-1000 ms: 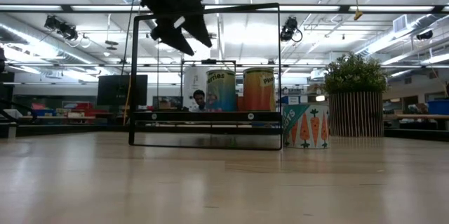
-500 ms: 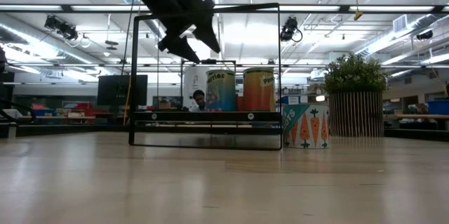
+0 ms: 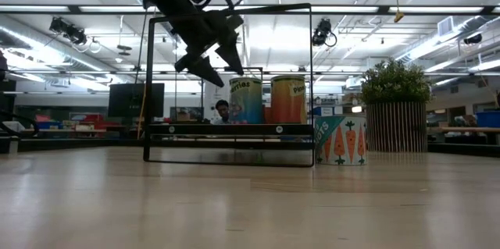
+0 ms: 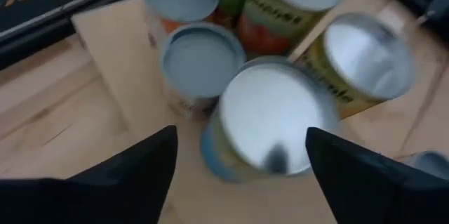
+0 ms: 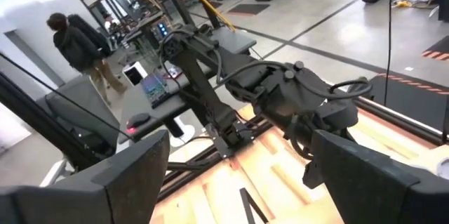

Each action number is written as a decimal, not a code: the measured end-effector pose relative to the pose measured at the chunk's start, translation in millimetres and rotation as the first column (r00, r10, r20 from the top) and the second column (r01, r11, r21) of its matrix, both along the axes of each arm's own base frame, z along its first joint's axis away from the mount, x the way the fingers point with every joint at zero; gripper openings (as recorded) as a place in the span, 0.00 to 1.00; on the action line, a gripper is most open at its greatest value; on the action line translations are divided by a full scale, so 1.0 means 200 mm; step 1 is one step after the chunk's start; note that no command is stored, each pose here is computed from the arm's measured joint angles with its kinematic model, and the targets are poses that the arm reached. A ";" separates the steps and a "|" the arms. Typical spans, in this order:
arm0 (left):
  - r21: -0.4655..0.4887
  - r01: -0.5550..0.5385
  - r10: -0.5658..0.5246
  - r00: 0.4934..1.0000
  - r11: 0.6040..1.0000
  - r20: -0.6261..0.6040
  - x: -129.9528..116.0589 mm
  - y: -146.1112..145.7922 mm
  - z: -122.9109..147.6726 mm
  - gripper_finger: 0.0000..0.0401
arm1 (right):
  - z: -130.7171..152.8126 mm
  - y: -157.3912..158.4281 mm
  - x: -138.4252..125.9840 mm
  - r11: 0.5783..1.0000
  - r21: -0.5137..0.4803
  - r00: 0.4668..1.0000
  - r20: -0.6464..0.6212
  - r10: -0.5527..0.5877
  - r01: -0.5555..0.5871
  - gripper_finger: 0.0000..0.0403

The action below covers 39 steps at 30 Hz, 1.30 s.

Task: Pick and place cans onto a shelf
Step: Put the blue can on the shelf aligned with the orange can

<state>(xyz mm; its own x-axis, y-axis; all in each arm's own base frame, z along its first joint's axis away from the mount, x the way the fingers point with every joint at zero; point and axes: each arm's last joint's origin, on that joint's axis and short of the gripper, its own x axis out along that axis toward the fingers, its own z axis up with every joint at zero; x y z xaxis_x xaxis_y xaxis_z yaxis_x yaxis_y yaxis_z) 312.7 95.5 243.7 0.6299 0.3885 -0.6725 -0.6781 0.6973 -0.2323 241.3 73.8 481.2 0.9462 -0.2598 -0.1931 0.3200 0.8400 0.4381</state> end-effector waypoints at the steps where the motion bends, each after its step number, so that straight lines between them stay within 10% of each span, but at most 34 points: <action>1: -0.007 -0.002 0.002 1.000 1.000 -0.011 -0.01 0.01 0.00 0.78 | 0.00 0.01 0.00 1.000 -0.002 1.000 0.002 -0.004 0.004 0.88; 39: 0.048 0.304 -0.299 0.950 0.951 -0.087 -0.06 0.15 -0.01 0.25 | -0.01 0.06 0.05 0.999 0.032 0.999 0.041 -0.014 0.013 0.87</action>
<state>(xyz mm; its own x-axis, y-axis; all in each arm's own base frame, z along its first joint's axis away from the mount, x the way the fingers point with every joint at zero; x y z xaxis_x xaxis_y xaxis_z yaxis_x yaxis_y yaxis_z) 300.9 125.0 240.8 0.6709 0.2294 -0.7052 -0.4480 0.8832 -0.1389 250.9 86.8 478.9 0.9499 -0.2668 -0.1625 0.3123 0.8214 0.4772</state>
